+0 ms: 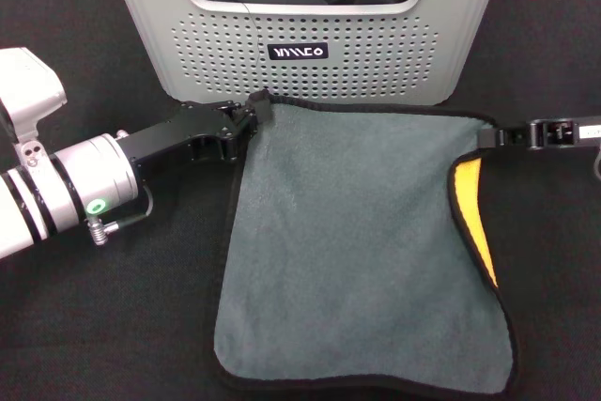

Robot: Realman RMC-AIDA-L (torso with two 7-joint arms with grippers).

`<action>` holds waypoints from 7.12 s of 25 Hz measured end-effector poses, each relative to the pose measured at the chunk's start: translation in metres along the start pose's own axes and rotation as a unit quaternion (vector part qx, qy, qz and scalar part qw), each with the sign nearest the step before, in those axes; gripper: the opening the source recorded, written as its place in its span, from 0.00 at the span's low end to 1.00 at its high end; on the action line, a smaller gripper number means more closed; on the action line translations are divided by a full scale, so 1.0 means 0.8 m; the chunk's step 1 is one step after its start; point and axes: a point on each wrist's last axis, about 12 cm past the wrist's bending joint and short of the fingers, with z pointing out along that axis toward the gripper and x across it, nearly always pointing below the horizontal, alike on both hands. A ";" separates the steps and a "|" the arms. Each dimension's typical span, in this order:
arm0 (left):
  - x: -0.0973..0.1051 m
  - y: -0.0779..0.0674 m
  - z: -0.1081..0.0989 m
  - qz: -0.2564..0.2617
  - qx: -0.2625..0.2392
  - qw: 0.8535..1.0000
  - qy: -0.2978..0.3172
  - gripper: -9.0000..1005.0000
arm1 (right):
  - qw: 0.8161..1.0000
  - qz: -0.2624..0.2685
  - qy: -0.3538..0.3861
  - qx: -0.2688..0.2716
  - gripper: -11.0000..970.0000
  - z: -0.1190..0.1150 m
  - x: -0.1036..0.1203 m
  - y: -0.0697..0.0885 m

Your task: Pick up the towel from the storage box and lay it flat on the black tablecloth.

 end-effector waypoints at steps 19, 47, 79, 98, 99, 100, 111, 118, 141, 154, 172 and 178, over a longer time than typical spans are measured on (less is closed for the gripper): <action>-0.001 0.000 0.002 0.008 0.000 1.000 -0.001 0.04 | 0.984 -0.121 0.099 0.088 0.02 0.015 -0.061 0.020; -0.008 -0.006 0.002 0.001 0.023 1.000 -0.020 0.04 | 0.902 -0.335 0.217 0.165 0.04 0.042 -0.079 0.062; -0.011 0.004 0.005 -0.022 -0.004 1.000 -0.014 0.36 | 0.891 -0.342 0.166 0.248 0.18 0.028 -0.060 0.030; -0.003 0.013 -0.032 -0.045 -0.049 0.996 -0.061 0.86 | 0.904 -0.333 0.050 0.263 0.90 -0.045 -0.041 0.052; -0.004 0.013 -0.032 -0.044 -0.048 0.996 -0.062 0.88 | 0.905 -0.333 0.046 0.260 0.90 -0.045 -0.040 0.052; -0.004 0.013 -0.032 -0.043 -0.048 0.996 -0.062 0.88 | 0.906 -0.332 0.041 0.258 0.90 -0.046 -0.038 0.052; 0.001 -0.020 -0.052 0.042 0.040 0.993 -0.101 0.88 | 0.928 -0.346 -0.046 0.131 0.90 -0.039 -0.013 0.066; 0.004 -0.045 -0.076 0.125 0.080 0.975 -0.166 0.88 | 0.927 -0.356 -0.115 0.024 0.90 -0.011 0.012 0.073; -0.032 -0.033 -0.076 0.202 0.072 0.954 -0.211 0.88 | 0.863 -0.452 -0.221 -0.038 0.90 0.044 -0.008 0.102; -0.054 -0.022 -0.066 0.212 0.099 0.955 -0.184 0.88 | 0.879 -0.446 -0.158 -0.063 0.90 0.073 -0.047 0.125; -0.068 -0.026 -0.073 0.199 0.184 0.957 -0.106 0.88 | 0.876 -0.420 -0.129 -0.197 0.90 -0.009 -0.032 0.116; -0.071 -0.034 -0.075 0.201 0.215 0.949 -0.112 0.88 | 0.878 -0.420 -0.126 -0.189 0.90 -0.012 -0.021 0.108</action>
